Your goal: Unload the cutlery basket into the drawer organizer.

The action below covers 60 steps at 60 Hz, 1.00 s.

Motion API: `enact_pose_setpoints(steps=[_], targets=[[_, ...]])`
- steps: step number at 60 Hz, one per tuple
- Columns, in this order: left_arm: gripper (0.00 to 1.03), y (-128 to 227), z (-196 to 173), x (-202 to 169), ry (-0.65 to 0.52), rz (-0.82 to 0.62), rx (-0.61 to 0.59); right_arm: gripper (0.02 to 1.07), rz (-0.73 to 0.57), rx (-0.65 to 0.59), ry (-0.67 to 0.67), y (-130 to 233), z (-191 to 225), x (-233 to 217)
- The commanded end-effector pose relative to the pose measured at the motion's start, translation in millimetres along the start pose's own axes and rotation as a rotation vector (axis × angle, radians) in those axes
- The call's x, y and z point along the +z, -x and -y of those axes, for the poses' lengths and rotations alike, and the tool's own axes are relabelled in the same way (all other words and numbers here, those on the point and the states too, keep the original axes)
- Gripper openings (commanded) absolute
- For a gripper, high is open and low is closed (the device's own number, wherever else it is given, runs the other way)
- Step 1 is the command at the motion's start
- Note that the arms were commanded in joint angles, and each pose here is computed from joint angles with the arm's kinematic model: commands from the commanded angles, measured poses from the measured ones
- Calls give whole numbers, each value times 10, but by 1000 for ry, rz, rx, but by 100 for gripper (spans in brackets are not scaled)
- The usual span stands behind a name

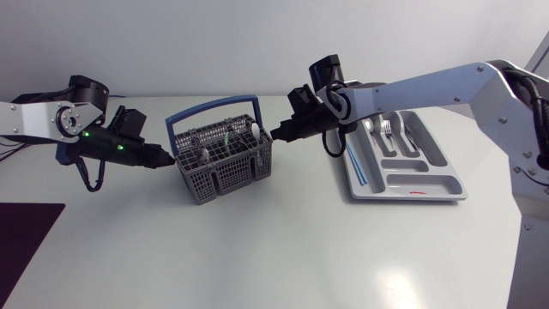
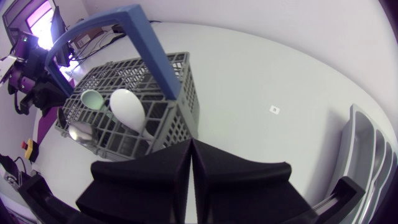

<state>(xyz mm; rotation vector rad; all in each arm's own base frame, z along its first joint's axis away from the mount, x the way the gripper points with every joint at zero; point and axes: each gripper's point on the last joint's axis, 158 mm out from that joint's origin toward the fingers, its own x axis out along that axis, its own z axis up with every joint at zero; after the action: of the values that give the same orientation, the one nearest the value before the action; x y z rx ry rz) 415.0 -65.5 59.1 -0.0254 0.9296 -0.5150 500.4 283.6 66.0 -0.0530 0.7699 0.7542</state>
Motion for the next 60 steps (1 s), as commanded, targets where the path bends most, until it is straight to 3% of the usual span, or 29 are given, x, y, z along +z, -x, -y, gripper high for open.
enact_pose_setpoints(steps=[1, 30, 60], targets=[[22, -80, 30, 123, -19, 18, -16, 8, -17, 35, -23, -85, -99, -39], [22, -134, 422, 138, -64, 16, -95, 8, -79, 191, 2, 417, -789, -400], [22, -32, 1098, -138, -208, -20, -204, 8, -118, 113, 4, 999, -798, -1014]])
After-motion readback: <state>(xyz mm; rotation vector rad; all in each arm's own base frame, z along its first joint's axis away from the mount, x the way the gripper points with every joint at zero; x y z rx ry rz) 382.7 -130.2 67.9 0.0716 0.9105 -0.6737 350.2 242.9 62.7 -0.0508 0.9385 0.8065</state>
